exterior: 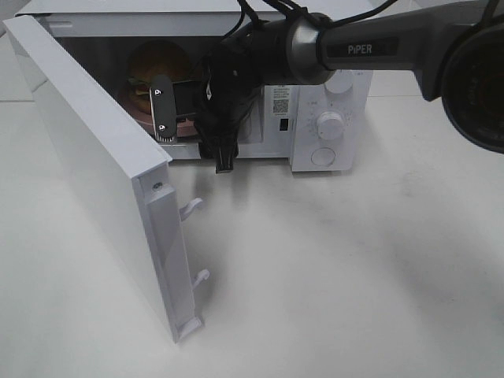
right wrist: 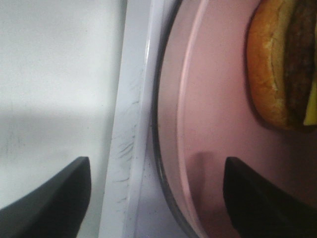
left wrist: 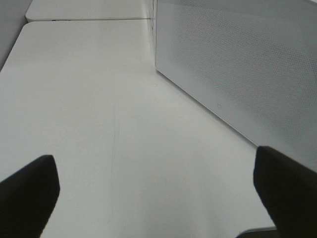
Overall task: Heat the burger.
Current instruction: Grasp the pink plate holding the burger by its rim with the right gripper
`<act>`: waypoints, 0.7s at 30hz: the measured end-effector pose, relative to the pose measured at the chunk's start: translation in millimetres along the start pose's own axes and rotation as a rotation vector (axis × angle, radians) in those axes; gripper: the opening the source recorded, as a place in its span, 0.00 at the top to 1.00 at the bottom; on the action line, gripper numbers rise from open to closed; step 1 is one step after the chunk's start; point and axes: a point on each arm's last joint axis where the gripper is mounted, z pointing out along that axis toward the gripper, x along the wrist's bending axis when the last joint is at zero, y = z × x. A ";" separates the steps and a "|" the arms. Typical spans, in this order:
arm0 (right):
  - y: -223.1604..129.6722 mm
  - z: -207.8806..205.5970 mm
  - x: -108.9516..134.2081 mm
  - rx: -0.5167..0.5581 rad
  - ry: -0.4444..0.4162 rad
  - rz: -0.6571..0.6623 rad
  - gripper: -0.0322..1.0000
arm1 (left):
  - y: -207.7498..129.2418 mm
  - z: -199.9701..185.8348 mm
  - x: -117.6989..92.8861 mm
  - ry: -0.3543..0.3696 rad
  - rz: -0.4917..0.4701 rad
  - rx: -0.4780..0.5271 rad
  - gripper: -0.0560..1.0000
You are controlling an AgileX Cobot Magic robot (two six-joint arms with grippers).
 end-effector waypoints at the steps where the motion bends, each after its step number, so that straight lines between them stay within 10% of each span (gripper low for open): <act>1: 0.5 0.3 -1.2 -0.001 -0.006 -0.004 0.30 | 0.0 0.0 0.0 0.000 0.000 0.000 0.01; 21: 9.2 13.4 -8.5 -0.027 -0.050 -0.002 0.27 | 0.0 0.0 0.0 0.000 0.000 0.000 0.01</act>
